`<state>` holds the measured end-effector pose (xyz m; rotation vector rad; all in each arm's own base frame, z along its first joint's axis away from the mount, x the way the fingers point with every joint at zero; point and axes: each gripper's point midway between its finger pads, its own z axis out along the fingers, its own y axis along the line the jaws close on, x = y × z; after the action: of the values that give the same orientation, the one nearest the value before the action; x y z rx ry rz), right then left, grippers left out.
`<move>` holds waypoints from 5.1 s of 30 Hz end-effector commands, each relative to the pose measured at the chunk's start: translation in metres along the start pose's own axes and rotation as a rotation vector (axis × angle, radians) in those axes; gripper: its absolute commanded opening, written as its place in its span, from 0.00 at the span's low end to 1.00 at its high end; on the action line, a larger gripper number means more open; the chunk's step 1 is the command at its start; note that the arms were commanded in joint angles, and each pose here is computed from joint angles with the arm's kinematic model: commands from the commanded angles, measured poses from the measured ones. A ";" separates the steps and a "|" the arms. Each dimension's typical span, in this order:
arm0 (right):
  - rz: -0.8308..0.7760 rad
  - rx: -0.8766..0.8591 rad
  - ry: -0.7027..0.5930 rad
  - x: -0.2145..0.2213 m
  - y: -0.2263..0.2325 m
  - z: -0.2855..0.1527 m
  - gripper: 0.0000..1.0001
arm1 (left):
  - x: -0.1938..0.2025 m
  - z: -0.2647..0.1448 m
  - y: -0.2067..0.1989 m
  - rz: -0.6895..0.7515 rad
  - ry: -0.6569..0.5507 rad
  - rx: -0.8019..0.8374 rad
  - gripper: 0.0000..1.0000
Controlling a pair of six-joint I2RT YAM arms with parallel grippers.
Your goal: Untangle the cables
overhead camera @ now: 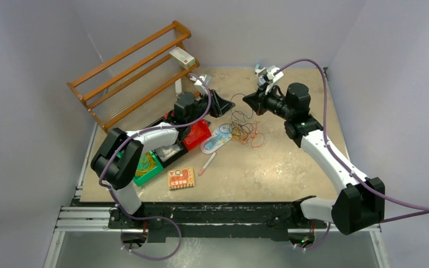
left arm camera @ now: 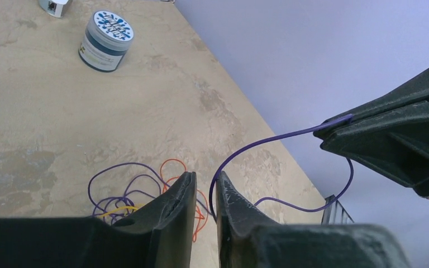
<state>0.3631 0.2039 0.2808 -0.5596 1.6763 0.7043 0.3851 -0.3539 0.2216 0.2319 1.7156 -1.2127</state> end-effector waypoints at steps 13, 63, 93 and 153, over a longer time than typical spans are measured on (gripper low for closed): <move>0.040 0.288 -0.052 0.016 -0.041 -0.025 0.27 | -0.071 0.006 -0.045 0.096 -0.006 -0.017 0.00; 0.199 0.068 -0.213 0.126 -0.051 0.087 0.29 | -0.253 -0.048 -0.201 0.339 -0.239 -0.037 0.00; -0.078 0.240 -0.248 -0.004 -0.035 -0.004 0.09 | -0.230 -0.094 -0.137 0.388 -0.247 -0.329 0.00; -0.062 -0.176 -0.292 0.103 0.038 0.102 0.57 | -0.225 -0.086 -0.151 0.383 -0.227 -0.238 0.00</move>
<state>0.3652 0.2957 0.1310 -0.6215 1.4945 0.8854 0.3611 -0.2852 0.4526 0.2747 1.6189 -0.6971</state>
